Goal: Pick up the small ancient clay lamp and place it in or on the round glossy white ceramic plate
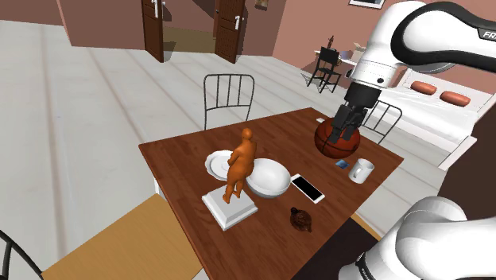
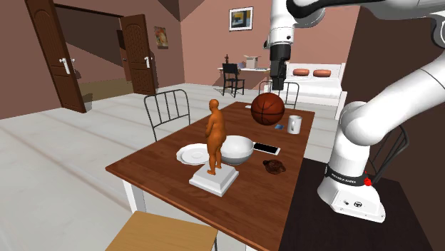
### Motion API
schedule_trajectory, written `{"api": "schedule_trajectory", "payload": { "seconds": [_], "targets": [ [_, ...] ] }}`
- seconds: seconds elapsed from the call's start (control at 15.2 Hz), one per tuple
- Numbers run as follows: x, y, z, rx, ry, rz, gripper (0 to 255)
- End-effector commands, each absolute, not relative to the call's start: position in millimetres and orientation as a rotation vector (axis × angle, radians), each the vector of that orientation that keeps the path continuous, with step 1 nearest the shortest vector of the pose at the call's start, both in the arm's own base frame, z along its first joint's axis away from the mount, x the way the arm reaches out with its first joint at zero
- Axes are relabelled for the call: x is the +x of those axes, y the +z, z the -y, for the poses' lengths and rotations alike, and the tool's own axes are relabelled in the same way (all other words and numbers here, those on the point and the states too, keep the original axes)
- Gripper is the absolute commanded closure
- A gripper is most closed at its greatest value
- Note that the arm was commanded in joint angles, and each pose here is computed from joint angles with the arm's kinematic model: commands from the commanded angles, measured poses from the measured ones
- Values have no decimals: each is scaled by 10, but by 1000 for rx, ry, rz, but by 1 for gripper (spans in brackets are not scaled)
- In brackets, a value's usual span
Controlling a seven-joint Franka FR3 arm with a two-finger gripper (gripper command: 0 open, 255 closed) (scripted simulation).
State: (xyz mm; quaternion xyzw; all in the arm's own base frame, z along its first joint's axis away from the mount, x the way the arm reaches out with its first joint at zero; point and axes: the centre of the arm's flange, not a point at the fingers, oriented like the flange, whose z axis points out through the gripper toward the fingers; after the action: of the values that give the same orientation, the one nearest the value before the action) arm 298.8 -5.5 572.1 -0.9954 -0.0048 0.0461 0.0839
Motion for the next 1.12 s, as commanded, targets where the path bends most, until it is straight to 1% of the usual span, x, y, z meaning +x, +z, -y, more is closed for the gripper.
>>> {"api": "schedule_trajectory", "payload": {
  "seconds": [0.0,1.06],
  "targets": [
    [2988,5721,55,-2970,138,14,0],
    [3066,3667,-902,-3273,214,226,0]
  ]
}}
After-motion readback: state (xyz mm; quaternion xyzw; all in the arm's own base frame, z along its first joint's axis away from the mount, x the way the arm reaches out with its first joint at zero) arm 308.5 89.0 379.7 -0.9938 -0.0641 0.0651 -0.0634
